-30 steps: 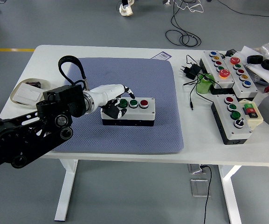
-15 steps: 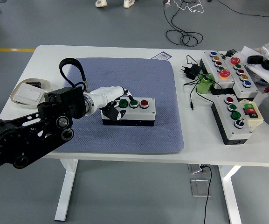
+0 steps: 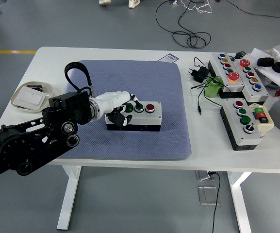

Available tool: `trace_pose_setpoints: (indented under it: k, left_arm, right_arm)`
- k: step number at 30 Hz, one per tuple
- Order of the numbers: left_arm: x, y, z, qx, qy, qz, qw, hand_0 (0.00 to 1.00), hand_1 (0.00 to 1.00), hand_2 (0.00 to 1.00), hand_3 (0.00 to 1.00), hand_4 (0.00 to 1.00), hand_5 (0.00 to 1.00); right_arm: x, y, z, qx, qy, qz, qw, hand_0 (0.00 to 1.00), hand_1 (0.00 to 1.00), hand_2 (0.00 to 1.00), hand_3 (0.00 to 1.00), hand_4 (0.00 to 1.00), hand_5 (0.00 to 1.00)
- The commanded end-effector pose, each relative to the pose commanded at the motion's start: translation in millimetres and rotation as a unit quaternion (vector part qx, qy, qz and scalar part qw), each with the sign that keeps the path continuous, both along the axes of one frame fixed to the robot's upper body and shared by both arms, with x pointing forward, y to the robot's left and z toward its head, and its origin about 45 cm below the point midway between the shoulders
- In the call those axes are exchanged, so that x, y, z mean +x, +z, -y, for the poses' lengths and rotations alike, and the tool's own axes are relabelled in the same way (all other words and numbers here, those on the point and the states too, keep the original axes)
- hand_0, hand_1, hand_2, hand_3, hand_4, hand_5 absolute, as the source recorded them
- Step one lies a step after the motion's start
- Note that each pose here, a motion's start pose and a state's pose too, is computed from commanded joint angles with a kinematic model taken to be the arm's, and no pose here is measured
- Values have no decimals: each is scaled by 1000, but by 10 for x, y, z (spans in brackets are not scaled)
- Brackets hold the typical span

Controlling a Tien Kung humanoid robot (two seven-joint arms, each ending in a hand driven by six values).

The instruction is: Pick up the button,place it on the desk,press the button,press the button

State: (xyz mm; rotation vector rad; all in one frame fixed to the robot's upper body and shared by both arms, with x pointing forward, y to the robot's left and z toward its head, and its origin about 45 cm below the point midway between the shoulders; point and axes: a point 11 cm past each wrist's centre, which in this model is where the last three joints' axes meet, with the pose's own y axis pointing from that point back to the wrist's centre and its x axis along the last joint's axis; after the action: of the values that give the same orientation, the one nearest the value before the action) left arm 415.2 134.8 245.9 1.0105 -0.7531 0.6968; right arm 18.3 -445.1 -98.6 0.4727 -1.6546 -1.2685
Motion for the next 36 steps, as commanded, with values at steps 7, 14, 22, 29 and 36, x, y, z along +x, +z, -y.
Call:
trace_pose_setpoints:
  k: [7,14,22,29,36]
  left_arm:
    - [-26,-47,22,9,-8,-5,1000,18,2,28,813,488,2]
    - [-7,-119,-31,19,-2,-13,1000,20,2,31,814,495,2]
    - [27,-123,-71,9,9,-14,1000,19,2,30,815,488,2]
    - [33,-47,15,-11,5,-5,1000,20,2,31,815,488,2]
    - [24,13,100,-24,-2,1,1000,18,2,30,815,472,2]
  right_arm:
    - [5,0,0,0,0,1,1000,641,507,547,590,242,368]
    - [13,1,2,0,0,1,1000,642,507,547,590,243,368]
    - [-4,0,2,0,0,0,1000,642,508,547,590,242,368]
    - [-32,-1,2,0,0,-4,1000,642,507,547,590,242,367]
    - [-47,0,6,-1,0,-5,1000,642,507,547,590,242,368]
